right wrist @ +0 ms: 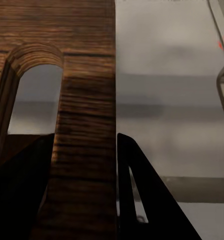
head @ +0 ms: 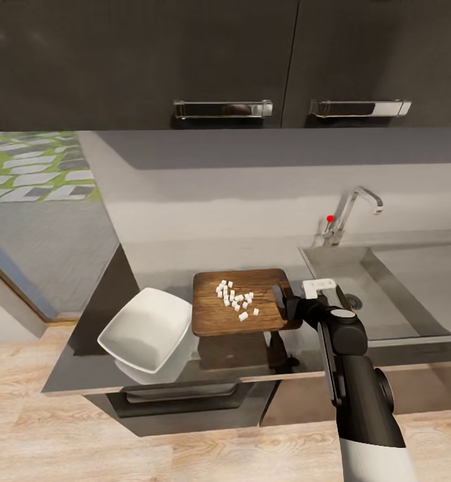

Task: In the kitchen, take the Vidalia onion out of the sink, dice it on the chopping board with the paring knife, put the diced onion into the bowl on the countertop, then place both the paring knife and the chopping board into the sink.

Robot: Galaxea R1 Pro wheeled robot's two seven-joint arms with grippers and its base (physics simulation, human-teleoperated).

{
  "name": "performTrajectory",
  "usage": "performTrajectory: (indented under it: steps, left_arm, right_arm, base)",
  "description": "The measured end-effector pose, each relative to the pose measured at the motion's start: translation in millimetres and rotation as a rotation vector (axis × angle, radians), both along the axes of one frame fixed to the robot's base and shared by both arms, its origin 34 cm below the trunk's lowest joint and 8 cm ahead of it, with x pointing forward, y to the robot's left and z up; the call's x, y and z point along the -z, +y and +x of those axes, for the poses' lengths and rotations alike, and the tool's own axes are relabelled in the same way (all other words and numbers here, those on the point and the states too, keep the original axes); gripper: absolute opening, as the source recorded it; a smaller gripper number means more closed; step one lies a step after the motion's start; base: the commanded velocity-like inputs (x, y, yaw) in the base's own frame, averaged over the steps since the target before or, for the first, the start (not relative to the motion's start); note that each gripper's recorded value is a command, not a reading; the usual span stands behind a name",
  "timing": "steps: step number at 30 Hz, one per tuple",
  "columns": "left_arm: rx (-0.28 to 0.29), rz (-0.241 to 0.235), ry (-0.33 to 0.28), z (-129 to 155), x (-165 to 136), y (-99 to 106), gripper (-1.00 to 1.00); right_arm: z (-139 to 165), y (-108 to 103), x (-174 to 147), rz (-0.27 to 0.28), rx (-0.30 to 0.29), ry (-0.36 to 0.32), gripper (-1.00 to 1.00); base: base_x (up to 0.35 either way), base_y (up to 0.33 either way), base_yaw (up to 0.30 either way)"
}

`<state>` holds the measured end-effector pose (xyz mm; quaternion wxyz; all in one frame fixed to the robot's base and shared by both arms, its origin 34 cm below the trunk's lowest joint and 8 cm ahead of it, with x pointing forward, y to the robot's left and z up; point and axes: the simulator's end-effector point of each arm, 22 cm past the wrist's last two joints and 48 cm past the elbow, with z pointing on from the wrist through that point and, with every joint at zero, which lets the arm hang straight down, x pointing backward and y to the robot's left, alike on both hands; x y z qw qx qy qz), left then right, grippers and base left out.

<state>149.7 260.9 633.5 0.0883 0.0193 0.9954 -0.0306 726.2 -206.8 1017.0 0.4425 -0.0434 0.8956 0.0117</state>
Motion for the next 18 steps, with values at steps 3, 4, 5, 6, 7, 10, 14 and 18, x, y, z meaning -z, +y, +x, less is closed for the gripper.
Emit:
performTrajectory:
  steps: [3,4,5,6,7,10,14,18]
  left_arm:
    - [0.0,0.0,-0.005,2,0,0,1.0]
    - [0.0,0.0,-0.006,2,0,0,1.0]
    - [0.0,0.0,-0.008,3,0,0,1.0]
    - [0.0,0.0,-0.01,4,0,0,1.0]
    - [0.0,0.0,-0.011,4,0,0,1.0]
    - [0.0,0.0,-0.016,6,-1,0,1.0]
    - [0.0,0.0,-0.023,8,-1,0,1.0]
    - [0.0,0.0,-0.029,11,-1,0,1.0]
  right_arm:
    - [0,0,-3,0.0,0.0,-0.006,-1.0]
    - [0,0,-5,0.0,0.0,-0.008,-1.0]
    - [0,0,-5,0.0,0.0,-0.009,-1.0]
    - [0,0,-6,0.0,0.0,-0.01,-1.0]
    - [0,0,-7,0.0,-0.001,-0.012,-1.0]
    - [0,1,-11,0.0,-0.002,-0.017,-1.0]
    - [-1,0,-15,-0.002,0.0,-0.024,-1.0]
    - [-1,0,-19,-0.001,-0.001,-0.031,-1.0]
  base:
    - [0.0,0.0,0.0]
    - [0.0,0.0,0.0]
    - [0.0,0.0,0.0]
    - [0.0,0.0,0.0]
    - [0.0,0.0,0.0]
    - [0.0,0.005,0.0]
    - [0.0,0.105,0.0]
    - [0.0,0.23,0.0]
